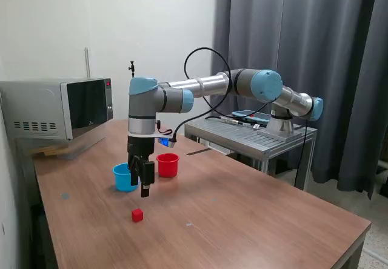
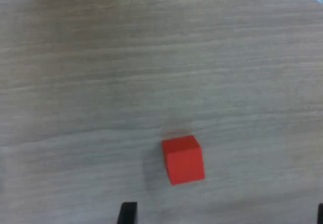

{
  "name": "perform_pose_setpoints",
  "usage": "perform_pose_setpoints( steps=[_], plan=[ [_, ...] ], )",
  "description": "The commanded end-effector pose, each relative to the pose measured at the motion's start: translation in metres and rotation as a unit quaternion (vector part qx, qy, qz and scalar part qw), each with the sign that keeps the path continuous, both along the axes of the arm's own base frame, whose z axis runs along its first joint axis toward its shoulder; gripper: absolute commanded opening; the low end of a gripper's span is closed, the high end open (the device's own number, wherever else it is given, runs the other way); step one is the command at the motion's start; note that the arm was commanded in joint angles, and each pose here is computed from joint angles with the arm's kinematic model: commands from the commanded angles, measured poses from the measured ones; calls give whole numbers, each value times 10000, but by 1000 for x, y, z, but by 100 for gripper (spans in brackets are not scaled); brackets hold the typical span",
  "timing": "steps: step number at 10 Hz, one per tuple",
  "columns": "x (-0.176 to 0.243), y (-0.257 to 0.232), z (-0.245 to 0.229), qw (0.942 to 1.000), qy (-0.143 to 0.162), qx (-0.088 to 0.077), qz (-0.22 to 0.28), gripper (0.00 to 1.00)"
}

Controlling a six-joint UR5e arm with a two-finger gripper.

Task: Place red objects in the red bin, and blue objects in the blue bin.

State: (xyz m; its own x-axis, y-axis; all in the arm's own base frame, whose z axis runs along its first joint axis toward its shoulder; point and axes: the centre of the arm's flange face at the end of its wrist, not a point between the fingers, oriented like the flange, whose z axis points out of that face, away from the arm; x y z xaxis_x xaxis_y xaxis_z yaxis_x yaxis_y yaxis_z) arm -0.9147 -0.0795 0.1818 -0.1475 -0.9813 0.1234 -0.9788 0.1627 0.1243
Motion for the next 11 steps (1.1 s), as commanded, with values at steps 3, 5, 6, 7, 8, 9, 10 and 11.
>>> perform_pose_setpoints(
  steps=[3,5,6,7,8,9,10,11],
  plan=[
    [-1,1,-25,9999,-117,-21,-4,100],
    [-3,-1,-44,10000,-96,-21,-3,100],
    [-4,-1,-47,10000,-50,-17,-3,100],
    [-6,0,-50,9999,118,-4,4,100],
    [-6,0,-53,9999,112,-5,4,100],
    [-5,0,-57,10000,81,1,3,100],
    [-4,0,-60,10000,58,-1,3,100],
    [-3,0,-65,10000,24,9,39,100]
  ],
)
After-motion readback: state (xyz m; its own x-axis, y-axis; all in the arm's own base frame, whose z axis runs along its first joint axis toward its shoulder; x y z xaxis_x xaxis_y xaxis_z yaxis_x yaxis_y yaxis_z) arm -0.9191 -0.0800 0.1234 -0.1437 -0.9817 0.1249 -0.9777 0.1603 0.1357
